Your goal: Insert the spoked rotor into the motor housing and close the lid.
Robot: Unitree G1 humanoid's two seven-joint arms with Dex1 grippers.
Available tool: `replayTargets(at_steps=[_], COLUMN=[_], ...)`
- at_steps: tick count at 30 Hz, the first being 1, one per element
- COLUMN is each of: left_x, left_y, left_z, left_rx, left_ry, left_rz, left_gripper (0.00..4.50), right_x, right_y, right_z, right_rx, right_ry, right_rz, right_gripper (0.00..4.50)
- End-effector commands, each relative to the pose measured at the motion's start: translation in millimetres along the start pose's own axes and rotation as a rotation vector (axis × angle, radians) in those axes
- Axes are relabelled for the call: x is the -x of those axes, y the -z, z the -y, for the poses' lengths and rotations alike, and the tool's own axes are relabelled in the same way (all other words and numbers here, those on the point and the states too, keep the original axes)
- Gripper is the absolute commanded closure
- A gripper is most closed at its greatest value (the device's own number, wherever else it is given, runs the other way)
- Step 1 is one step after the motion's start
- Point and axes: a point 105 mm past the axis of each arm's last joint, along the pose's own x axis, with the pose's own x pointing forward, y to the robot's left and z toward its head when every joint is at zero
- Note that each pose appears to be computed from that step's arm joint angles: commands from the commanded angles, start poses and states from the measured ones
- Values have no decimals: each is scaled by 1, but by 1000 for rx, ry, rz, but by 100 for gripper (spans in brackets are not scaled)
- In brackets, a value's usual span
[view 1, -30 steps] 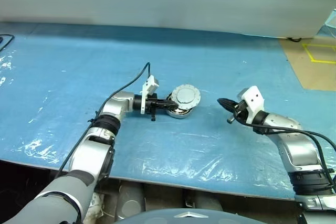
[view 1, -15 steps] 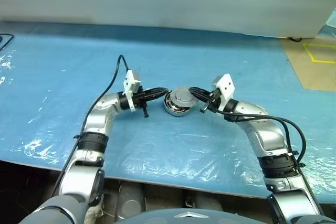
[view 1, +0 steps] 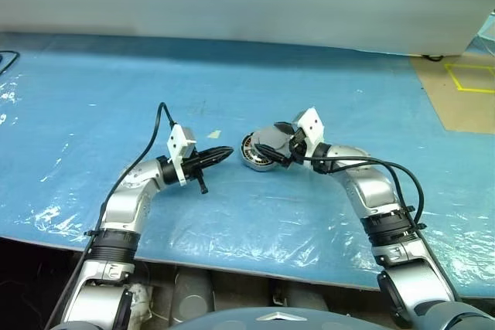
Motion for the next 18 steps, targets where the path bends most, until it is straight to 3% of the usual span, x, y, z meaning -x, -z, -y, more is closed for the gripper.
replayTargets(at_steps=[1, 6, 9, 12, 18], left_x=[2, 2, 0, -1, 0], left_y=[-10, -8, -8, -9, -9], left_z=[0, -1, -1, -2, -5], left_rx=[-27, -23, -21, -22, -25], left_ry=[-6, -13, -12, -11, -21], left_rz=[28, 25, 25, 27, 25], left_gripper=[450, 450, 450, 450, 450], right_x=[-1, -3, -4, -6, -10], right_y=[-3, 2, 2, 2, -1], right_z=[-3, 4, 5, 1, -8], right_rx=[32, 67, 70, 65, 83], right_ry=[-29, 17, 33, 29, 4], right_rz=[-4, -30, -26, -21, -22], right_gripper=[3, 3, 59, 147, 146])
